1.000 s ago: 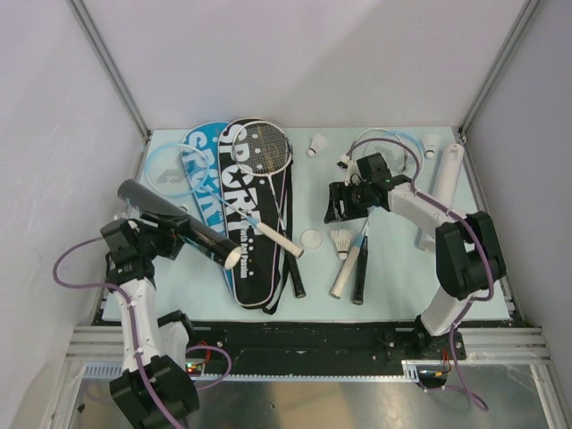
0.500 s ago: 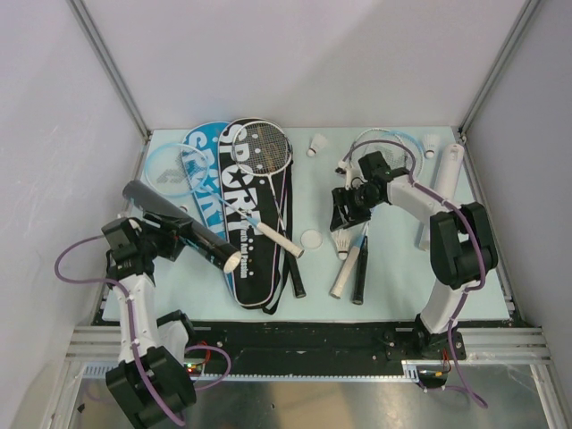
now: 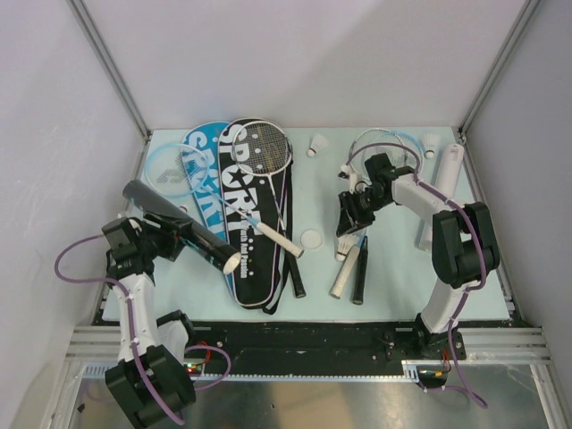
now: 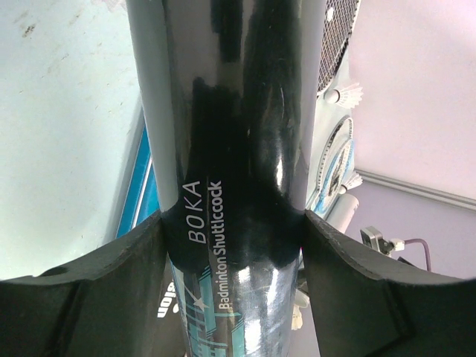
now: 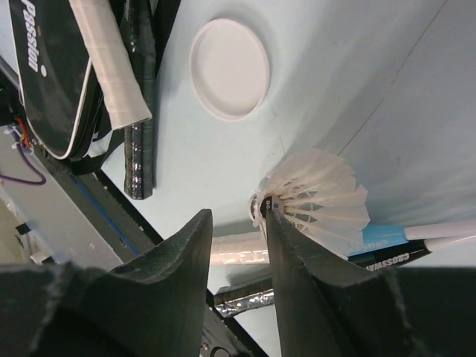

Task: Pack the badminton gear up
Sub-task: Pick up the shuttlecock at the center of the board, then place the shuttlecock at the shuttle tube.

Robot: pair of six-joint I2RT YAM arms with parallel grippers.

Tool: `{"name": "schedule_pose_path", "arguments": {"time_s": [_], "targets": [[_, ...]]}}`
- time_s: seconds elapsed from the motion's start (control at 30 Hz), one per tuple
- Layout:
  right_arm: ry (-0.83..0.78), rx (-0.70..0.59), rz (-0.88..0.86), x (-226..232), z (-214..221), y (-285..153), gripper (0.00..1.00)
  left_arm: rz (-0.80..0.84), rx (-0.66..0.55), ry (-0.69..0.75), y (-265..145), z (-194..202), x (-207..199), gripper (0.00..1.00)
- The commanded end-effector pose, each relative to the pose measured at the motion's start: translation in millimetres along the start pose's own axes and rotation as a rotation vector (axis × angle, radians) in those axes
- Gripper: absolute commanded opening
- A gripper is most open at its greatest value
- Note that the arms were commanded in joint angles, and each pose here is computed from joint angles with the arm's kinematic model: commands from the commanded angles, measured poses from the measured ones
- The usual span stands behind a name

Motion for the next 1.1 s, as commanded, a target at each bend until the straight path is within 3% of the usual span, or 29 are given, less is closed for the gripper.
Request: {"name": "schedule_pose_path", "arguments": {"time_s": [0.0, 0.17, 0.3, 0.37, 0.43, 0.6, 0.83, 1.07], "targets": [[-0.018, 0.022, -0.051, 4.6, -2.4, -5.1, 0.38, 0.050, -0.044, 0.076, -3.4, -10.8, -13.5, 0.56], [-0.003, 0.027, -0.058, 5.8, -0.4, -7.9, 0.29, 0.049, -0.045, 0.075, -3.2, -10.9, -13.2, 0.56], [-0.002, -0.006, -0.045, 10.0, -3.2, -14.0, 0.11, 0.047, -0.044, 0.048, -2.9, -10.7, -13.5, 0.56], [0.004, -0.046, -0.051, 16.1, -5.6, -19.5, 0.03, 0.039, -0.050, 0.005, -2.6, -10.6, -13.1, 0.55], [0.014, -0.107, -0.071, 25.2, -8.6, -26.2, 0.01, 0.029, -0.052, -0.069, -1.8, -9.7, -12.7, 0.55], [0.022, -0.309, -0.099, 56.3, -11.9, -41.4, 0.00, 0.027, -0.055, -0.237, -2.2, -6.7, -14.0, 0.54], [-0.180, -0.679, -0.121, 135.0, 0.9, -45.4, 0.00, 0.055, -0.105, -0.414, -10.6, -4.7, -18.3, 0.50], [-0.450, -1.037, -0.207, 223.9, 29.3, -35.8, 0.00, 0.052, -0.060, -0.548, -7.2, 1.5, -14.2, 0.50]]}}
Point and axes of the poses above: each gripper's point midway between its finger pads, its own y axis out along the fingers, its own x axis along the line the jaws close on, z = x × y, the point moved 7 cm from there along -y, back along the fingers, and after that the axes turned 11 degrees about y, right-handed, at the moved point
